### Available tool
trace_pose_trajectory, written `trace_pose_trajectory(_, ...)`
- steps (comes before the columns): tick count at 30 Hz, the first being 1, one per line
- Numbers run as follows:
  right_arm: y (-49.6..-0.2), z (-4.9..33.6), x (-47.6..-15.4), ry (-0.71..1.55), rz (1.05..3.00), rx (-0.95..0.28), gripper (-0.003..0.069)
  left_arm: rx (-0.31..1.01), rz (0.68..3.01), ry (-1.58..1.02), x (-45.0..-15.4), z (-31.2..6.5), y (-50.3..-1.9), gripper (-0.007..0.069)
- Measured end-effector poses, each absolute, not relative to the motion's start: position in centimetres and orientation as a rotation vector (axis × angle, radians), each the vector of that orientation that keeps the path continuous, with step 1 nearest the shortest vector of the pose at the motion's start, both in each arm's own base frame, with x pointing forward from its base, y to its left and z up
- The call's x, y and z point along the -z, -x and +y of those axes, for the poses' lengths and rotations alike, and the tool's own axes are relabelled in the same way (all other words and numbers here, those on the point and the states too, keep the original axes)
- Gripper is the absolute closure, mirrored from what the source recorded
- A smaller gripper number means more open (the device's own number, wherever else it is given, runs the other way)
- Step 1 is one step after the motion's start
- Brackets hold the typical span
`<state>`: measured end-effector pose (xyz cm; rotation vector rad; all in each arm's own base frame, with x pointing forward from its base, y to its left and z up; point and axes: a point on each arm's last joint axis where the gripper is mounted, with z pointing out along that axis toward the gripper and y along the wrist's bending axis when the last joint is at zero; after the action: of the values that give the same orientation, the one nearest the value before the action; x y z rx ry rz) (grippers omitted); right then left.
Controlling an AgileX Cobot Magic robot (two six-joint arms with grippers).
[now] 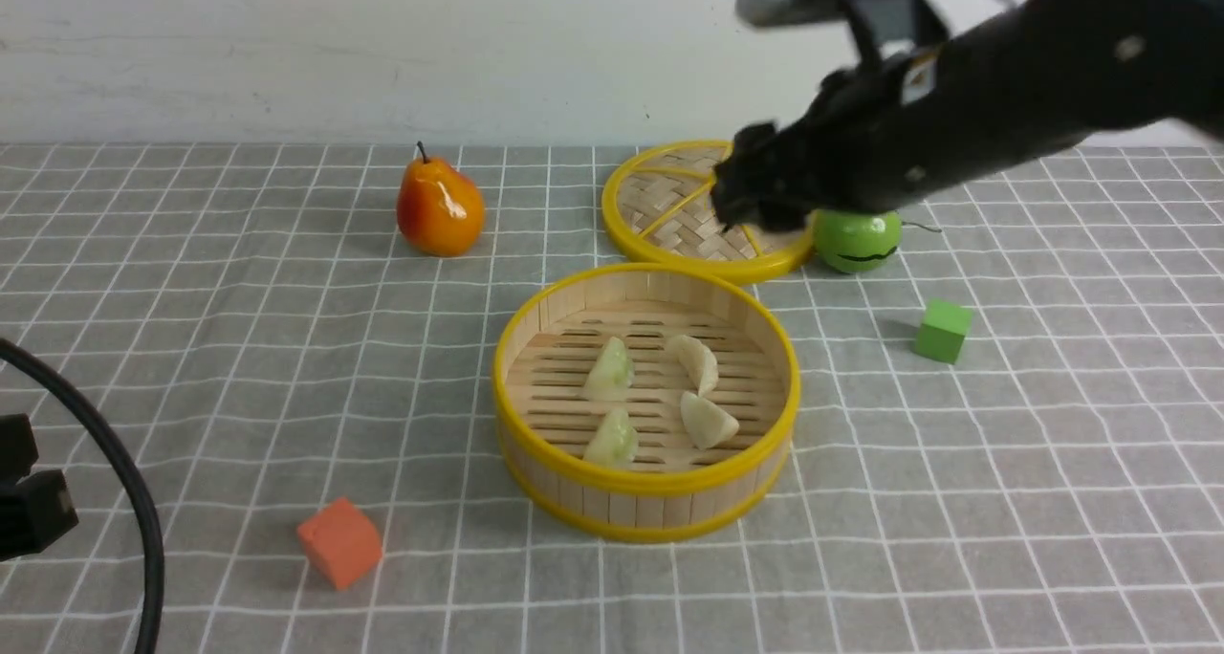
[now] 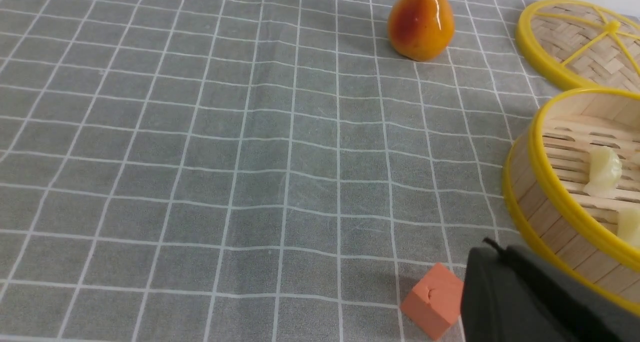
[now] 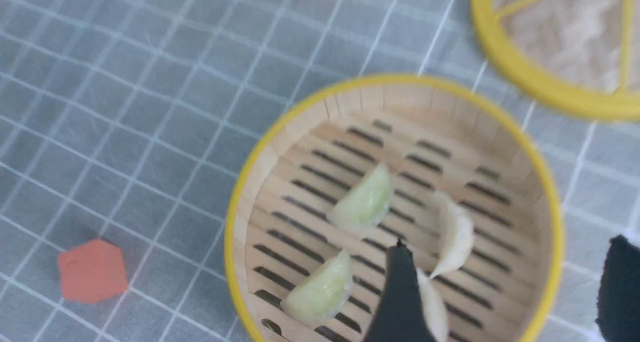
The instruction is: Put the dumplings into the steamer on the table with the grey tablecloth.
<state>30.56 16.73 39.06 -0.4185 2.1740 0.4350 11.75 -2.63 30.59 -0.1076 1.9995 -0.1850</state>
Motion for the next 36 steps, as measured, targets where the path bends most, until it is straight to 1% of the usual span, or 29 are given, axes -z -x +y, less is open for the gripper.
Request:
trace_pose_trajectory(2,-28.0,15.2,-42.1,0.433,2.103,-0.404,0.0295,0.185,1.999,0.108,-30.6,-2.6,-11.8,0.0627)
trace_pose_trajectory(3,-27.4,14.9,-42.7,0.434,2.092,-0.402,0.0306,0.185,1.999,0.108,-30.6,-2.6,-11.8,0.0627)
trace_pose_trajectory(4,-25.3,13.5,-44.6,0.453,2.050,-0.356,0.0403,0.185,1.999,0.108,-30.6,-2.6,-11.8,0.0624)
trace_pose_trajectory(5,-24.6,13.0,-45.2,0.462,2.039,-0.339,0.0438,0.185,1.999,0.108,-30.6,-2.6,-11.8,0.0624)
trace_pose_trajectory(6,-23.2,12.1,-45.9,0.484,2.031,-0.301,0.0508,0.185,1.999,0.108,-30.6,-2.6,-11.8,0.0622)
trace_pose_trajectory(7,-23.0,12.0,-46.0,0.485,2.025,-0.301,0.0520,0.185,1.999,0.108,-30.6,-2.6,-11.8,0.0622)
trace_pose_trajectory(8,-21.5,11.0,-46.1,0.502,2.022,-0.259,0.0608,0.184,2.000,0.108,-30.6,-2.6,-11.7,0.0622)
trace_pose_trajectory(9,-21.2,10.8,-46.0,0.504,2.023,-0.252,0.0626,0.184,2.000,0.108,-30.6,-2.6,-11.7,0.0622)
trace_pose_trajectory(10,-20.1,10.1,-45.1,0.509,2.030,-0.236,0.0668,0.184,2.000,0.108,-30.6,-2.6,-11.7,0.0622)
trace_pose_trajectory(12,-19.2,9.6,-44.0,0.512,2.029,-0.232,0.0678,0.184,2.001,0.109,-30.6,-2.6,-11.7,0.0622)
trace_pose_trajectory(16,-18.3,9.5,-39.8,0.455,2.082,-0.310,0.0678,0.183,2.001,0.109,-30.6,-2.6,-11.7,0.0618)
trace_pose_trajectory(19,-18.3,9.5,-37.4,0.456,2.140,-0.308,0.0678,0.183,2.001,0.109,-30.6,-2.6,-11.7,0.0615)
trace_pose_trajectory(21,-18.3,9.2,-36.3,0.488,2.172,-0.243,0.0678,0.183,2.001,0.109,-30.6,-2.6,-11.7,0.0611)
trace_pose_trajectory(24,-18.1,8.7,-35.7,0.519,2.228,-0.172,0.0678,0.183,2.003,0.110,-30.6,-2.6,-11.7,0.0608)
trace_pose_trajectory(25,-18.0,8.7,-35.7,0.521,2.232,-0.167,0.0678,0.183,2.003,0.110,-30.6,-2.6,-11.7,0.0608)
trace_pose_trajectory(28,-16.6,7.3,-34.7,0.550,2.240,-0.066,0.0676,0.183,2.002,0.110,-30.6,-2.6,-11.7,0.0607)
trace_pose_trajectory(30,-15.1,6.1,-34.5,0.525,2.185,-0.057,0.0676,0.181,2.003,0.110,-30.6,-2.6,-11.7,0.0605)
trace_pose_trajectory(32,-13.2,4.6,-33.5,0.468,2.106,-0.058,0.0676,0.177,2.008,0.112,-30.5,-2.6,-11.8,0.0603)
trace_pose_trajectory(33,-12.3,3.9,-32.8,0.431,2.060,-0.061,0.0676,0.176,2.009,0.112,-30.5,-2.6,-11.8,0.0603)
trace_pose_trajectory(34,-11.5,3.3,-31.7,0.405,2.033,-0.055,0.0675,0.174,2.010,0.113,-30.5,-2.6,-11.8,0.0602)
trace_pose_trajectory(36,-9.8,2.0,-29.3,0.310,1.919,-0.034,0.0674,0.170,2.014,0.116,-30.4,-2.5,-11.8,0.0599)
